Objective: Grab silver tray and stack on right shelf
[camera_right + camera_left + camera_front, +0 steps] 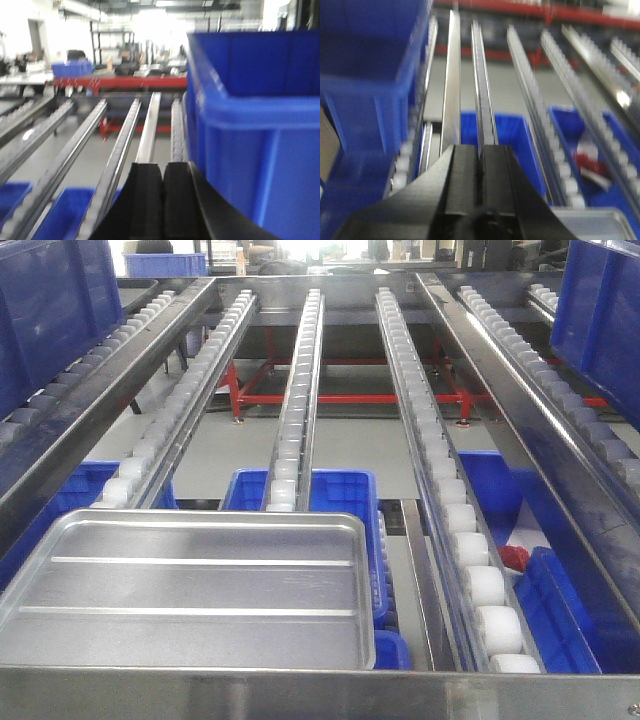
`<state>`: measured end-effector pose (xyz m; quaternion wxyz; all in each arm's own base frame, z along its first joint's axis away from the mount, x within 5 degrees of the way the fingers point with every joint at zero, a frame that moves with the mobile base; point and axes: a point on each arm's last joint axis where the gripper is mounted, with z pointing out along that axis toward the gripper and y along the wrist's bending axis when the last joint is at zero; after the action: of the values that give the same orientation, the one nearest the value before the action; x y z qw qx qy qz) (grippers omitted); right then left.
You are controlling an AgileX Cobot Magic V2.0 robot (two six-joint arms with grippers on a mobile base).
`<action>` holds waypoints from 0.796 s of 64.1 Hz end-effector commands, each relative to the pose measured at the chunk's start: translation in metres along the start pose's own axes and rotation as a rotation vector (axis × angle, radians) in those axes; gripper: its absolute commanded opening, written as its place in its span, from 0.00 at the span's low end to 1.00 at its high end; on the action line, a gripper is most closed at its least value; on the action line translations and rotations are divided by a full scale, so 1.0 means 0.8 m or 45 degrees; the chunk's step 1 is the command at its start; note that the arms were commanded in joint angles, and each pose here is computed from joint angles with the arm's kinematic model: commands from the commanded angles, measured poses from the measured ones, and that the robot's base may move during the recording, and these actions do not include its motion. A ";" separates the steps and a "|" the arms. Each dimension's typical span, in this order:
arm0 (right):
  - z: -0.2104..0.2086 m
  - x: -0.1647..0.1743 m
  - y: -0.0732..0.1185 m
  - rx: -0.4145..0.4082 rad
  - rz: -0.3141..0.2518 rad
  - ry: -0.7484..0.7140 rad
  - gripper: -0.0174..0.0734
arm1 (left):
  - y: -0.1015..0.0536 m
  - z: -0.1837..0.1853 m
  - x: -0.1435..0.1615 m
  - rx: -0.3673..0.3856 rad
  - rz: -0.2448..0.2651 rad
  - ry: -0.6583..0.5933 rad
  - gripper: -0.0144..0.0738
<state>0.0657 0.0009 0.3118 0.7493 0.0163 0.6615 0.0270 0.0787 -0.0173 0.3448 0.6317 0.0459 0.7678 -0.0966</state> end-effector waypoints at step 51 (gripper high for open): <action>0.111 0.023 0.194 -0.943 0.056 0.743 0.64 | -0.045 0.130 0.006 0.241 0.087 0.619 0.50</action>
<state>0.1400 0.1425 0.3028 0.4607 -0.2544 0.8080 0.2647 0.1680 -0.0710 0.3103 0.3964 0.1563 0.8969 -0.1189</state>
